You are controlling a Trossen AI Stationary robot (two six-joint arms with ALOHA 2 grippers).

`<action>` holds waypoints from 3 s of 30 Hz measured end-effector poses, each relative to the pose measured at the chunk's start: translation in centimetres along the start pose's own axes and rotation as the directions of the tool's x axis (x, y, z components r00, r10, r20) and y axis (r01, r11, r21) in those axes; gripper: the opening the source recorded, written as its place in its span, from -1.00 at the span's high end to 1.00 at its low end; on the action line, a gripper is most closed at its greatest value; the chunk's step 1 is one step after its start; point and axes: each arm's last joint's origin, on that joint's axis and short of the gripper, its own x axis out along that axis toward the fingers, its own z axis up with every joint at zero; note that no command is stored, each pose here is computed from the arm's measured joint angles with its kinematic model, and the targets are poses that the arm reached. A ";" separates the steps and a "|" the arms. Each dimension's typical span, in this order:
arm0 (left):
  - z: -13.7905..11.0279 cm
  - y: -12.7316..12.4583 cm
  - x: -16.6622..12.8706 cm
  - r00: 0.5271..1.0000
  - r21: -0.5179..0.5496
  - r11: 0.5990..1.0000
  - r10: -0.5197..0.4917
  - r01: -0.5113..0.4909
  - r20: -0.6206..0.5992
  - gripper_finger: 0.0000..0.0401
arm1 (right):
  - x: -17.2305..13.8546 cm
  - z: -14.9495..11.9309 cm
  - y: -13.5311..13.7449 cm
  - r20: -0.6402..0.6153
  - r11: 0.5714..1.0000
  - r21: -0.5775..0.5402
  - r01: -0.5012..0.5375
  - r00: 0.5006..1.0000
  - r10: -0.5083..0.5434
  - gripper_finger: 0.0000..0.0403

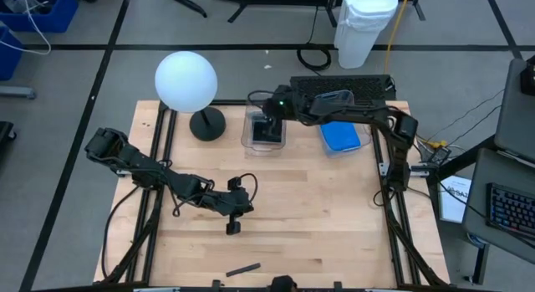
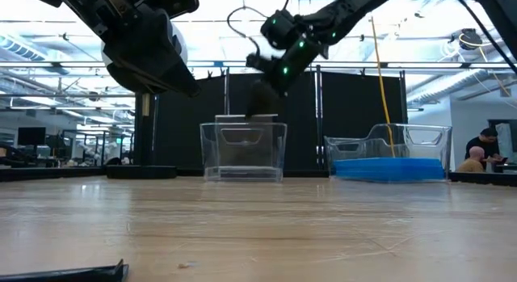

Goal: Pick & place jewel cases by type
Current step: Put the black CD case into the left transparent bin, then return to Home Position

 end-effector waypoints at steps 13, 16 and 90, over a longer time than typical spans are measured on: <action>0.0 0.0 0.0 1.000 -0.028 1.000 -0.001 0.001 0.004 0.96 | -9.9 4.2 1.5 0.144 0.994 0.090 -0.068 0.988 0.055 -0.40; 0.1 0.0 -0.1 1.000 -0.031 0.999 -0.008 0.008 0.008 0.96 | -13.6 4.6 2.5 0.160 0.983 0.098 -0.158 0.977 0.141 -0.37; -12.1 8.2 -16.2 0.777 0.147 0.983 -0.174 0.106 0.605 0.96 | -23.1 -24.1 10.6 0.725 0.854 0.182 -0.487 0.653 0.218 -0.15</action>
